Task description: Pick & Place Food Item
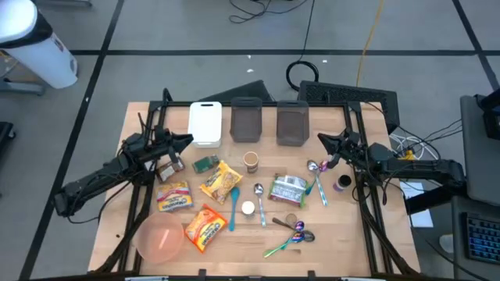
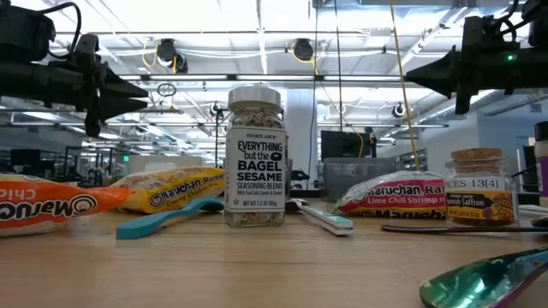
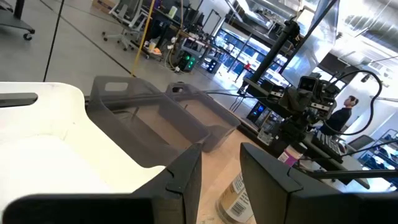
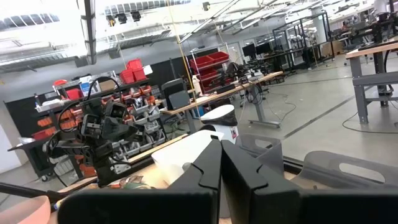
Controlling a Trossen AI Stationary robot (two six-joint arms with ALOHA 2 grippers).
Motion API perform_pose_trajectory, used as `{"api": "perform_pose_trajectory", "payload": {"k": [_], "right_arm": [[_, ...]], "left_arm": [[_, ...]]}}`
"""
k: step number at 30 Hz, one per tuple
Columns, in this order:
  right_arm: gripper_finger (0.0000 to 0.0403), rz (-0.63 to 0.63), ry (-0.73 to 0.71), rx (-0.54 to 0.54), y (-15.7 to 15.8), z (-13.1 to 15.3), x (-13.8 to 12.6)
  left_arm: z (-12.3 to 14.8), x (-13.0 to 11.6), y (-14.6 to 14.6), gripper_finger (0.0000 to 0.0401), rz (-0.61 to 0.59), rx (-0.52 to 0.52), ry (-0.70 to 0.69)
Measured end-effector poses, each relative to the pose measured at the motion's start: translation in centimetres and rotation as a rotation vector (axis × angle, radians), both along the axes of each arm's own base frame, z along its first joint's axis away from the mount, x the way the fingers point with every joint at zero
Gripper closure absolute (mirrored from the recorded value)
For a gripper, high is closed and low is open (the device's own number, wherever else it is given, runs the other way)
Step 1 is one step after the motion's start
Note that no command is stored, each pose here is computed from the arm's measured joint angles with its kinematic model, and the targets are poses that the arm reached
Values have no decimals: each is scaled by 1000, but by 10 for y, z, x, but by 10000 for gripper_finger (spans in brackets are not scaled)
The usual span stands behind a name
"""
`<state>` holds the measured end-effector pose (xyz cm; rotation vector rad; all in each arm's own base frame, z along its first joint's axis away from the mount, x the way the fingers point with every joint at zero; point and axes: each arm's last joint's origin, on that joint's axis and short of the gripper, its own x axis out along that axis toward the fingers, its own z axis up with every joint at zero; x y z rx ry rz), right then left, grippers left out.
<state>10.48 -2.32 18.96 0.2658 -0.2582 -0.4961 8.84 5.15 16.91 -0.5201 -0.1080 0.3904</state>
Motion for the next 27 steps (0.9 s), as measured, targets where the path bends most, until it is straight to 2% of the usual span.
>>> {"api": "perform_pose_trajectory", "payload": {"k": [14, 21, 24, 27], "right_arm": [[403, 1, -3, 4, 0, 0, 0], [403, 61, -101, 73, 1, 5, 0], [403, 177, -127, 22, 4, 10, 1], [403, 237, -94, -148, 7, 27, 3]], "left_arm": [[0, 0, 0, 286, 0, 0, 0], [0, 0, 0, 286, 0, 0, 0], [0, 0, 0, 286, -1, 0, 0], [0, 0, 0, 286, 0, 0, 0]]}}
